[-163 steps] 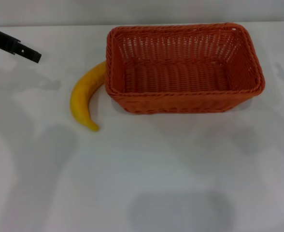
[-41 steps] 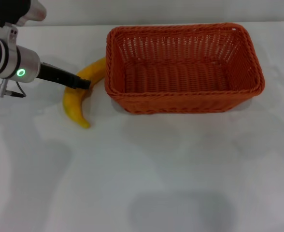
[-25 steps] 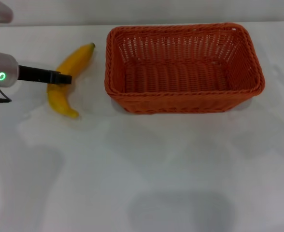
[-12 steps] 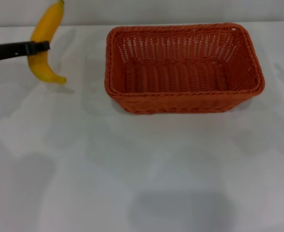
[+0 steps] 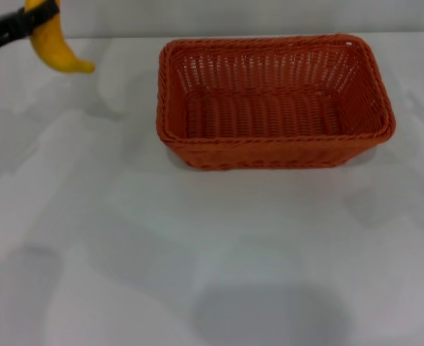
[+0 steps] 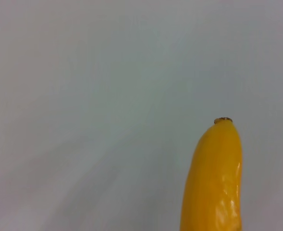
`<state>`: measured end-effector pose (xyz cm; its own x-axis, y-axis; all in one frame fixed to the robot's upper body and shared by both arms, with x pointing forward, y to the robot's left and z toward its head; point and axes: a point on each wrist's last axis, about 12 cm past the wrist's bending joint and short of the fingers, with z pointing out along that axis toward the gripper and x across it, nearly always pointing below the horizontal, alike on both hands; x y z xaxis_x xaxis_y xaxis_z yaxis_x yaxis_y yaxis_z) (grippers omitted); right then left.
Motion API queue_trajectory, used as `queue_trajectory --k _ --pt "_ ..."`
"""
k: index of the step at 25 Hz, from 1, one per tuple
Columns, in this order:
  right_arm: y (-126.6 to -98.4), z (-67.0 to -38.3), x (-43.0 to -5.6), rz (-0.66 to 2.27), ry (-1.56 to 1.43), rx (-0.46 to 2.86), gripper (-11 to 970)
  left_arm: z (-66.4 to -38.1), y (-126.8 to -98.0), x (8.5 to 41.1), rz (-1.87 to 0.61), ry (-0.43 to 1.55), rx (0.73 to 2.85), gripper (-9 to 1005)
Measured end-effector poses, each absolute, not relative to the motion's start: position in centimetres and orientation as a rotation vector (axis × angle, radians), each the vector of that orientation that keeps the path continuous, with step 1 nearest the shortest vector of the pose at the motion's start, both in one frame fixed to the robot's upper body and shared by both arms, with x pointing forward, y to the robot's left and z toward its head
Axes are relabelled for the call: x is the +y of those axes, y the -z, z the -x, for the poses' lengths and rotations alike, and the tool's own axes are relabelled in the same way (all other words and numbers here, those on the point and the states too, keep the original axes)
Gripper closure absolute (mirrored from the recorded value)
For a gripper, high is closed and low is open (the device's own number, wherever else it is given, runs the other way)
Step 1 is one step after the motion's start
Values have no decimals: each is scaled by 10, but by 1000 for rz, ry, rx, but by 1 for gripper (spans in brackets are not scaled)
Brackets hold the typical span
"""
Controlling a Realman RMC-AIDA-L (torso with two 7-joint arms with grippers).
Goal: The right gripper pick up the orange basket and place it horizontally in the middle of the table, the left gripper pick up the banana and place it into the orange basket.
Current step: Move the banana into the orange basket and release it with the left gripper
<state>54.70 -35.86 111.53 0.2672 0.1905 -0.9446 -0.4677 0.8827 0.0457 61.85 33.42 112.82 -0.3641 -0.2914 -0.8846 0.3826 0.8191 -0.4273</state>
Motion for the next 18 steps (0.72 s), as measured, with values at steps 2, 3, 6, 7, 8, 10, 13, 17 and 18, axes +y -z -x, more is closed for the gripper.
queue_trajectory --k 2,3,6,7,8,10,13,17,18 --pt "-1115 -548 -358 263 -450 1225 154 -617 -1134 331 -95 750 1765 500" --pt "-1115 -548 -358 264 -450 1225 154 -617 -1138 328 -107 775 1741 500" --pt "-1114 -547 -357 263 -450 1227 154 -618 -1149 318 -154 851 1669 500" --pt "-1114 -547 -357 261 -451 1228 154 -619 -1153 314 -175 877 1643 500" --pt "-1114 -547 -357 262 -451 1228 154 -619 -1156 309 -196 904 1621 500" --pt "-1114 -547 -357 262 -451 1227 154 -620 -1159 299 -230 948 1585 500" --pt "-1113 -545 -357 261 -452 1227 154 -624 -1158 280 -271 1012 1539 500" --pt "-1112 -544 -357 262 -453 1225 154 -627 -1157 264 -316 1040 1520 501" --pt "-1112 -544 -356 262 -453 1225 154 -627 -1156 259 -330 1049 1521 501"
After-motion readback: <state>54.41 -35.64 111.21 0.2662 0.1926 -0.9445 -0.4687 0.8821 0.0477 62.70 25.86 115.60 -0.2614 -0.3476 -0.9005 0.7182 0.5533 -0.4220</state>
